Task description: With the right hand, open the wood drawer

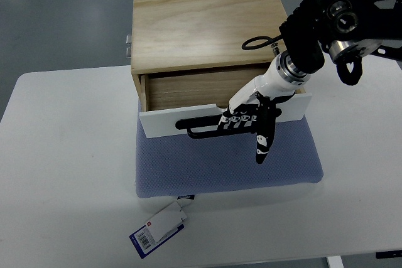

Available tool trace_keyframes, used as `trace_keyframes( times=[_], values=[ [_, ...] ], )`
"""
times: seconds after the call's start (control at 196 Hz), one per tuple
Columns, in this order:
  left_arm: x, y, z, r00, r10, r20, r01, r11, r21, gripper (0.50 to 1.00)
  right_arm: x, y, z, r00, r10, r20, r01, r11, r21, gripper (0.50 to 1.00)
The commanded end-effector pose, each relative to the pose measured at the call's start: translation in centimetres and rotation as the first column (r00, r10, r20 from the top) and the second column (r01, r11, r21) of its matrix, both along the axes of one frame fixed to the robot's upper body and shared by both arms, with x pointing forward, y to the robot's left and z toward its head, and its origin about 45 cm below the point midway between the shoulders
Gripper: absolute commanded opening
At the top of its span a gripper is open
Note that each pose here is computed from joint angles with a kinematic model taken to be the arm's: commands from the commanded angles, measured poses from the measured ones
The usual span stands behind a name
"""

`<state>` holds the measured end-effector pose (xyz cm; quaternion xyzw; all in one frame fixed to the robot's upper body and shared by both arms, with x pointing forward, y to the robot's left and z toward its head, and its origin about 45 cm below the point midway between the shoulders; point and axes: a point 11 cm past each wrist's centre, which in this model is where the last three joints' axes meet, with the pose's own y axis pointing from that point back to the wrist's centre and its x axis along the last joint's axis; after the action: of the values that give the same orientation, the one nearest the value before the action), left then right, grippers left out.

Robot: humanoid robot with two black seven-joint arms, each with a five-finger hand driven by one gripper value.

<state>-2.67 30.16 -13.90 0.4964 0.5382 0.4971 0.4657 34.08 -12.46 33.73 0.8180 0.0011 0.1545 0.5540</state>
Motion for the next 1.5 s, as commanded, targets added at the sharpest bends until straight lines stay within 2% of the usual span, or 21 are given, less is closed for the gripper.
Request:
trace_keyframes(
  times=[0.0,1.034,1.136,1.141,1.187,1.497],
  values=[
    [0.0,0.0,0.0,1.000,0.000,-0.001,0.000,1.000,-0.001,1.000,-0.2,0.1,0.0,1.000,0.003,-0.006,-0.002,1.000,0.005,0.946],
    [0.0,0.0,0.0,1.000,0.000,0.001,0.000,1.000,0.001,1.000,1.5,-1.4,2.7,0.994,-0.046,0.103,0.043,0.999,0.030,0.946],
    [0.0,0.0,0.0,1.000,0.000,0.001,0.000,1.000,-0.001,1.000,1.6,-1.2,3.8,0.991,-0.039,0.124,0.035,0.999,0.037,0.946],
    [0.0,0.0,0.0,1.000,0.000,0.001,0.000,1.000,-0.001,1.000,1.8,-1.2,4.9,0.989,-0.043,0.144,0.035,0.998,0.058,0.946],
    [0.0,0.0,0.0,1.000,0.000,0.001,0.000,1.000,-0.001,1.000,1.8,-1.0,6.1,0.986,-0.038,0.164,0.025,0.997,0.079,0.946],
    [0.0,0.0,0.0,1.000,0.000,-0.001,0.000,1.000,-0.001,1.000,2.7,-2.1,11.9,0.957,-0.104,0.271,0.055,0.981,0.184,0.946]
  ],
)
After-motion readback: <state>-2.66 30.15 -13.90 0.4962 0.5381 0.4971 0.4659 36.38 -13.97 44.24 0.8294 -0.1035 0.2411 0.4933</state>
